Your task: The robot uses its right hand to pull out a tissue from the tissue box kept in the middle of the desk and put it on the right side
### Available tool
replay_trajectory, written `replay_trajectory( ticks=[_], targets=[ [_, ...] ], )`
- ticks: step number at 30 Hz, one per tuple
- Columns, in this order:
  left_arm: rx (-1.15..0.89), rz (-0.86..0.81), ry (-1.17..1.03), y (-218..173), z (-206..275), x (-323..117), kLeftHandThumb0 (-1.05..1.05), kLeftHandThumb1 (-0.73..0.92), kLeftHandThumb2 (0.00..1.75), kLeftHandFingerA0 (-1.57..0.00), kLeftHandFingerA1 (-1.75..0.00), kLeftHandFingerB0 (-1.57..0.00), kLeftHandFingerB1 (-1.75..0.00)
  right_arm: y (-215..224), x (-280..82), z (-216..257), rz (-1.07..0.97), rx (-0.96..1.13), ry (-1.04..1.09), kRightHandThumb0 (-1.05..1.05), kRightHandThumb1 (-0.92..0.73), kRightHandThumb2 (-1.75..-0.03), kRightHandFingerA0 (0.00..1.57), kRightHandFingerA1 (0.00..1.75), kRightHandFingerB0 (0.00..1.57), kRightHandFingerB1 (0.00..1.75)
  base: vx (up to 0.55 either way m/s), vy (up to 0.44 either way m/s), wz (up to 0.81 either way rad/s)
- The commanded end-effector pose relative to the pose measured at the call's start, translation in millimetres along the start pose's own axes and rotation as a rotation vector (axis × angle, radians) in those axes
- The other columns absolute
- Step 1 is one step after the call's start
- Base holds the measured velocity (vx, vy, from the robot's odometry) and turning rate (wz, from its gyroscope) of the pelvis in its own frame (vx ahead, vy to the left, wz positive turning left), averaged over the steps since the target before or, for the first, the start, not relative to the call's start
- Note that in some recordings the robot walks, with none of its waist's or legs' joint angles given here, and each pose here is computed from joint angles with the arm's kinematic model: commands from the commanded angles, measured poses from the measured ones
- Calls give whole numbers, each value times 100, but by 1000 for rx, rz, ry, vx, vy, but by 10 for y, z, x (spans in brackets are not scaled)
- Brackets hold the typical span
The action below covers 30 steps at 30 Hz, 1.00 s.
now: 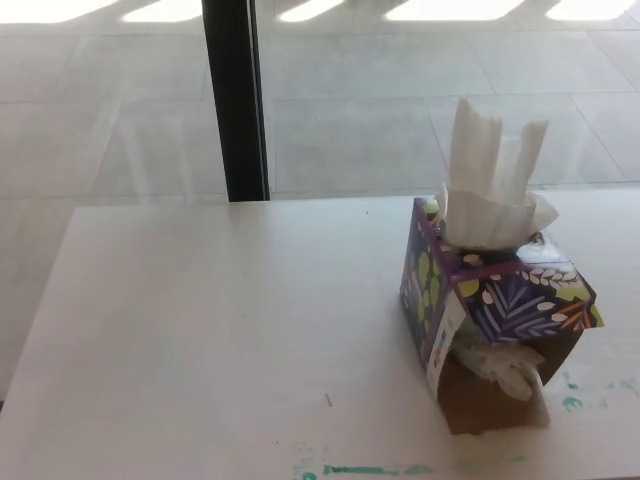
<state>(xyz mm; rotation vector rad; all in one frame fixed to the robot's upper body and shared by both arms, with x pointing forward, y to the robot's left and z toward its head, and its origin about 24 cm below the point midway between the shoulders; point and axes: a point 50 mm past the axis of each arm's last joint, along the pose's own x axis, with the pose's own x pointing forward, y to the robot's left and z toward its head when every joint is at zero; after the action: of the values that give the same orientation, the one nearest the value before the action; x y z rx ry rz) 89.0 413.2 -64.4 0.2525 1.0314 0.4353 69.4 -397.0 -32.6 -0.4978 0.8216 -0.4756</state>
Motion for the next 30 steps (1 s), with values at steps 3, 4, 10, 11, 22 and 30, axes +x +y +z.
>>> replay_trajectory(
  ticks=[3,4,10,11,22,30],
  targets=[
    [-20,-8,-17,55,-2,-20,-95,51,119,-80,-109,-55,-91,-263,-11,3,-81,134,-3,-53,-73,-61,62,83,34,46,0,0,0],
    [-27,-4,-16,56,-5,-20,-95,51,119,-80,-109,-55,-91,-293,-4,8,-88,149,1,-53,-73,-61,62,83,34,46,0,0,0],
    [-73,7,-28,79,-14,-28,-96,62,95,-79,-125,-53,-101,-568,57,169,-172,292,-61,-54,-75,-62,58,90,33,45,0,0,0],
    [-73,4,-16,70,-46,-30,-99,50,119,-80,-112,-57,-93,-682,72,289,-203,326,-93,-56,-74,-62,59,100,32,43,0,0,0],
    [-39,-1,-3,81,-150,-64,-100,61,96,-84,-123,-53,-100,-1014,-185,1894,-232,320,-548,-71,-70,-61,63,109,25,45,0,0,0],
    [-28,4,6,98,-128,-60,-94,50,120,-81,-110,-59,-93,-568,-584,2957,35,114,-888,-46,-69,-78,36,57,20,43,0,0,0]
  ],
)
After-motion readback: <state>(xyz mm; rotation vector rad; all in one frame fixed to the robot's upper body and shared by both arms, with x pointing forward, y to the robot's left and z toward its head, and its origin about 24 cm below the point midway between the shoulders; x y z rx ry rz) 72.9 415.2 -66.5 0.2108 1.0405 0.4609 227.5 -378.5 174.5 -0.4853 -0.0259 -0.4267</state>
